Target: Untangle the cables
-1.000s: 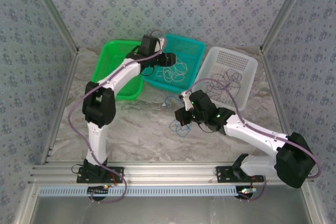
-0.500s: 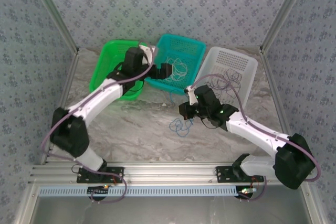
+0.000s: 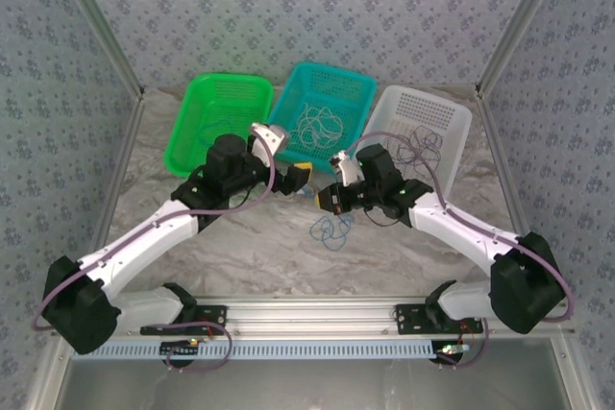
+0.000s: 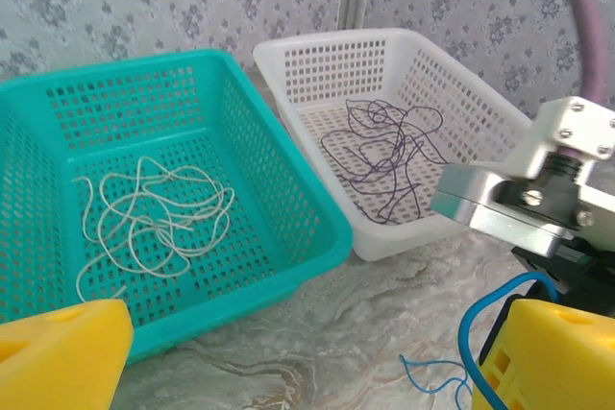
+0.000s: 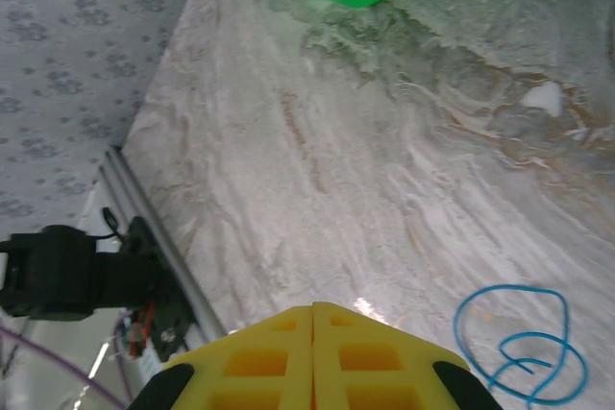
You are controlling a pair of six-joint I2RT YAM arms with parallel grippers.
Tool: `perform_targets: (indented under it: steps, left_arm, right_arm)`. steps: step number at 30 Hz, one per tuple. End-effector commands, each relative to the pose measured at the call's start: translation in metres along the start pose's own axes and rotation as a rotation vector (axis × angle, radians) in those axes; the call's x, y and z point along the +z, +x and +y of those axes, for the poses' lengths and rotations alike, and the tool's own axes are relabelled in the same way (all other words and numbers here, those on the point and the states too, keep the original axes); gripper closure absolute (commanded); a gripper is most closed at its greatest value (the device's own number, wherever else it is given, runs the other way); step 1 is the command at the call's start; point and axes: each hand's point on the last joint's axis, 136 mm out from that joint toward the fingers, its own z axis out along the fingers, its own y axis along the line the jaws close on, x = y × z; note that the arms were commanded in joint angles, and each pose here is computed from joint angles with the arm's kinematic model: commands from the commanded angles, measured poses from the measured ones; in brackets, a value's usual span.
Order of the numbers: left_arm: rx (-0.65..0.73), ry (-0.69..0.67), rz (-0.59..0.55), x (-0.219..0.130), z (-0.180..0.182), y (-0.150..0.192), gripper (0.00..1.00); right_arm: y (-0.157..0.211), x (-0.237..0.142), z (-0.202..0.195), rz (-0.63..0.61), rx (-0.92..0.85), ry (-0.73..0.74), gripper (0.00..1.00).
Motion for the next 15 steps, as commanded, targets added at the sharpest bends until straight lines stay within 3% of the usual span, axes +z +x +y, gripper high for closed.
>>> perform_targets:
  steps: [1, 6, 15]
  left_arm:
    - [0.074, -0.028, -0.121, -0.016, -0.003, -0.032, 0.01]
    - [0.112, -0.080, -0.163, -0.038, 0.001, -0.043, 0.01]
    - [0.181, -0.073, -0.117, -0.049, -0.006, -0.033, 0.01]
  right_arm:
    - [0.000, -0.001, 0.012, 0.052, 0.052, -0.086, 1.00]
    - [0.003, 0.002, 0.010, 0.092, 0.103, -0.124, 1.00]
    - [0.002, 0.003, 0.030, 0.164, 0.185, -0.251, 1.00]
